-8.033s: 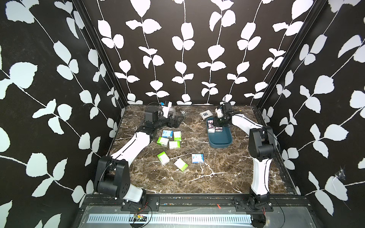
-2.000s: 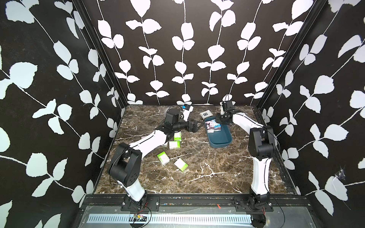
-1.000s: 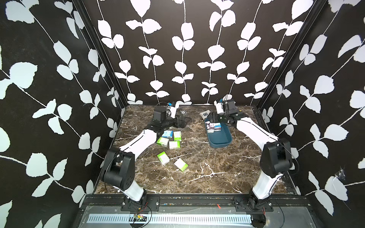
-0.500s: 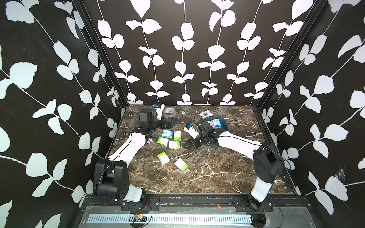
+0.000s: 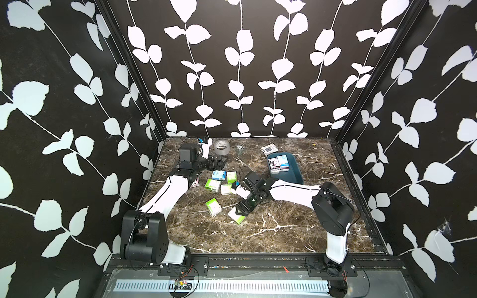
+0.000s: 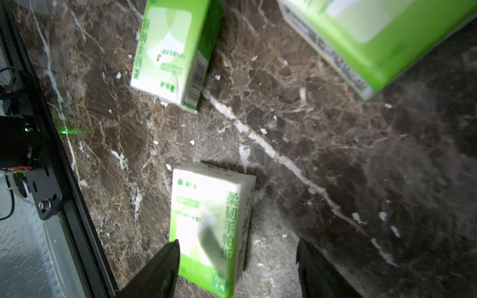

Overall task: Put the pocket tissues into the storage box
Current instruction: Pick up the pocket tissues from the center of the board.

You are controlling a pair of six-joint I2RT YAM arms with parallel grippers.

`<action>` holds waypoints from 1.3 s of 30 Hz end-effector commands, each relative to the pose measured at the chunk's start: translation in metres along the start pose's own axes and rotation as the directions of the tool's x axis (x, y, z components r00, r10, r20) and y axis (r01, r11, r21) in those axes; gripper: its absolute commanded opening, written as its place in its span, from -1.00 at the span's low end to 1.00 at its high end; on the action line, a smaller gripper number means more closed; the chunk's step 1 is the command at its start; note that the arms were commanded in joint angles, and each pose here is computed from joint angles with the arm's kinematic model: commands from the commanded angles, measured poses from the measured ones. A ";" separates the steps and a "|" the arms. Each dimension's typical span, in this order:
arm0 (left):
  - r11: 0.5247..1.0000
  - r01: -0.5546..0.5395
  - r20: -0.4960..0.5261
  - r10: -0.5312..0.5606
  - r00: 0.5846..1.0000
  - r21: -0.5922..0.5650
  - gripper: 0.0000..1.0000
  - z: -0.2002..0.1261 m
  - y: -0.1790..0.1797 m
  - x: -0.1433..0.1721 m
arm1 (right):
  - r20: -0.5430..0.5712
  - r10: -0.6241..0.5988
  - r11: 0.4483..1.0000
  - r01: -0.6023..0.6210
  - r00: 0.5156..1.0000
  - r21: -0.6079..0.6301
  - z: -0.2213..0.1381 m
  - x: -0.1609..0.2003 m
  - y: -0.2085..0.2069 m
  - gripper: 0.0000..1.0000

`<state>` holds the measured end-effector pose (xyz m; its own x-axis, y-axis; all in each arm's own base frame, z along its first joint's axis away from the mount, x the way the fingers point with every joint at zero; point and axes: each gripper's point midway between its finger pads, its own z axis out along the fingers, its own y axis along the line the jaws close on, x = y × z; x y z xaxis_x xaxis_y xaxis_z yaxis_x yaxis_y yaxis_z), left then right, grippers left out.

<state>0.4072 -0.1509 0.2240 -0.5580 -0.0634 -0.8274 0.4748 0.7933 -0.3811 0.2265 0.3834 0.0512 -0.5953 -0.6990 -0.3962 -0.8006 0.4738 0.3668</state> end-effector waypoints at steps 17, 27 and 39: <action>0.999 -0.034 0.026 0.035 0.999 -0.015 0.98 -0.005 0.001 -0.009 | -0.114 -0.078 0.996 0.082 0.990 0.034 0.023 0.006 0.009 0.08; 0.999 -0.039 0.031 0.039 0.999 -0.015 0.98 -0.007 0.000 -0.012 | -0.140 -0.069 0.995 0.079 0.988 0.063 0.028 0.015 0.001 -0.90; 0.999 -0.042 0.046 0.042 0.998 -0.014 0.98 -0.009 -0.003 -0.020 | 0.110 -0.028 0.990 0.012 0.994 0.139 -0.025 -0.037 -0.020 -1.00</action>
<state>0.4094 -0.1489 0.2260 -0.5464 -0.0536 -0.8358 0.4737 0.8032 -0.3612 0.2374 0.3941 0.0500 -0.5488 -0.7312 -0.4051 -0.8359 0.4750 0.2751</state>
